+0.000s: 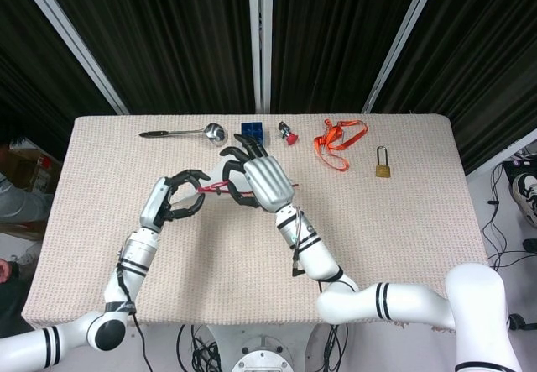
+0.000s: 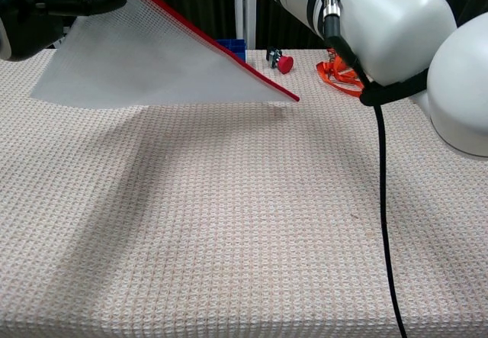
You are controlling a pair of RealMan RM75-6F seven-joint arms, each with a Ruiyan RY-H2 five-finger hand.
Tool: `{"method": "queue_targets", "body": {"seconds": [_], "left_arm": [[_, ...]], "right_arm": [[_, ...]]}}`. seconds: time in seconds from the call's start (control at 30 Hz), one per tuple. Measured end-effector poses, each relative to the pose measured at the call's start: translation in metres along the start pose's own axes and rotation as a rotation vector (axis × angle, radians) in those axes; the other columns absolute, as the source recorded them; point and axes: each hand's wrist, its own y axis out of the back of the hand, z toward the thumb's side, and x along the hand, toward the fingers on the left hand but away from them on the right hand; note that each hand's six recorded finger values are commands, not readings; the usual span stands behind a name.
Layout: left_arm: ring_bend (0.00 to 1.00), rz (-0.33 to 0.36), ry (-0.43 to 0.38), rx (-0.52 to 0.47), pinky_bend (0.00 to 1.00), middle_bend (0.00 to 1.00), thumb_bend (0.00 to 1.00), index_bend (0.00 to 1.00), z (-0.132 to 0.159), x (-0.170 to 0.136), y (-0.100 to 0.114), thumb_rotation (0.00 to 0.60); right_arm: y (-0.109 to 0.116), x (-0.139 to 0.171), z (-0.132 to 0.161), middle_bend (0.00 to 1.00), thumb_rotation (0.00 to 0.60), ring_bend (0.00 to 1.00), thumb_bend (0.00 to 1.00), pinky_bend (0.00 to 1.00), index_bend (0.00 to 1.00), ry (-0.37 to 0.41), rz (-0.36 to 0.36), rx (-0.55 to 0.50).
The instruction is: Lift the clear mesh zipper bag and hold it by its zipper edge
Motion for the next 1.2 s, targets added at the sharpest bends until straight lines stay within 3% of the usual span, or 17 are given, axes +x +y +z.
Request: {"method": "queue_targets", "body": {"seconds": [0.7, 1.2], "left_arm": [[0.21, 0.041, -0.037, -0.154, 0.21, 0.36, 0.54, 0.69, 0.003, 0.001, 0.01, 0.6], [0.21, 0.086, -0.055, -0.204, 0.21, 0.36, 0.54, 0.7, -0.002, -0.001, 0.026, 0.6]], "right_arm": [[-0.007, 0.01, -0.028, 0.23, 0.6, 0.0, 0.63, 0.0, 0.81, -0.035, -0.007, 0.0], [0.005, 0.025, -0.065, 0.24, 0.6, 0.0, 0.63, 0.0, 0.81, -0.099, -0.022, 0.03]]}}
